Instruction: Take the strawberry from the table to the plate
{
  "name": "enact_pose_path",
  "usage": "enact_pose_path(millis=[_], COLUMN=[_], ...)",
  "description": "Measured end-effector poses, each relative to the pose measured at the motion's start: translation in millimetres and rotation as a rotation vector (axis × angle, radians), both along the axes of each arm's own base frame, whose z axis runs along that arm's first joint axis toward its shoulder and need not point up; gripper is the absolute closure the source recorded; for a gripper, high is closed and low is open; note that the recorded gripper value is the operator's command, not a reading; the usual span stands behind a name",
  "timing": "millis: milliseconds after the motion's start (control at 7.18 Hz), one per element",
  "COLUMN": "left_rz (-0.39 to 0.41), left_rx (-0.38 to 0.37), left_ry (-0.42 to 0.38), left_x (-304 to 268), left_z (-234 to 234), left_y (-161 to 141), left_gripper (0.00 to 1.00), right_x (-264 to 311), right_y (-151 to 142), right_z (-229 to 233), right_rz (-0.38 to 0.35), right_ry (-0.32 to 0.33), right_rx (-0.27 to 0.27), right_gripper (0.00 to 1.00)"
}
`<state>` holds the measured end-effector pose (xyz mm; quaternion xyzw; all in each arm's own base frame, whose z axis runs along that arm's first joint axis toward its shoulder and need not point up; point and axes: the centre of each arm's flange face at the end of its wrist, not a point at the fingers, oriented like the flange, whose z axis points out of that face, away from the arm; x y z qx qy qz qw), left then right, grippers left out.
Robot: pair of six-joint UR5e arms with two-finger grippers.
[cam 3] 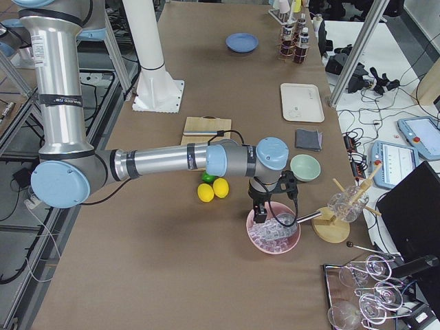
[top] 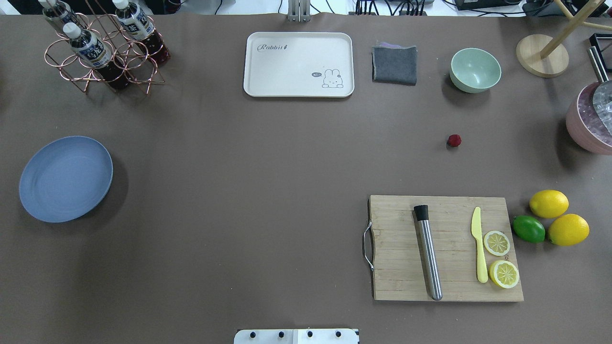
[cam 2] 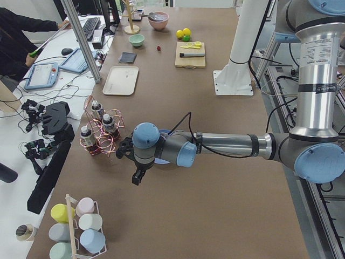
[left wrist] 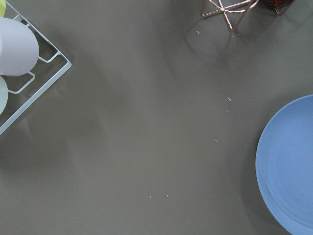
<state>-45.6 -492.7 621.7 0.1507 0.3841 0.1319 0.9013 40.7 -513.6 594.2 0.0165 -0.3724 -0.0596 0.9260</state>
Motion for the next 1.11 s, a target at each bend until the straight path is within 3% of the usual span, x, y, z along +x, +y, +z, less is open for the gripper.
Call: enact_pose_path(millis=[1114], left_rz=[-0.001], left_rx=[0.008], left_ry=[0.0], left_x=[-1.9], left_z=[-1.9], left_y=[-1.7], left_gripper=[0.01], right_x=[0.7], right_y=[-0.7], right_z=[-1.1], right_rz=[-0.002], right_ry=[0.009], right_rx=[0.014], right_gripper=[0.0])
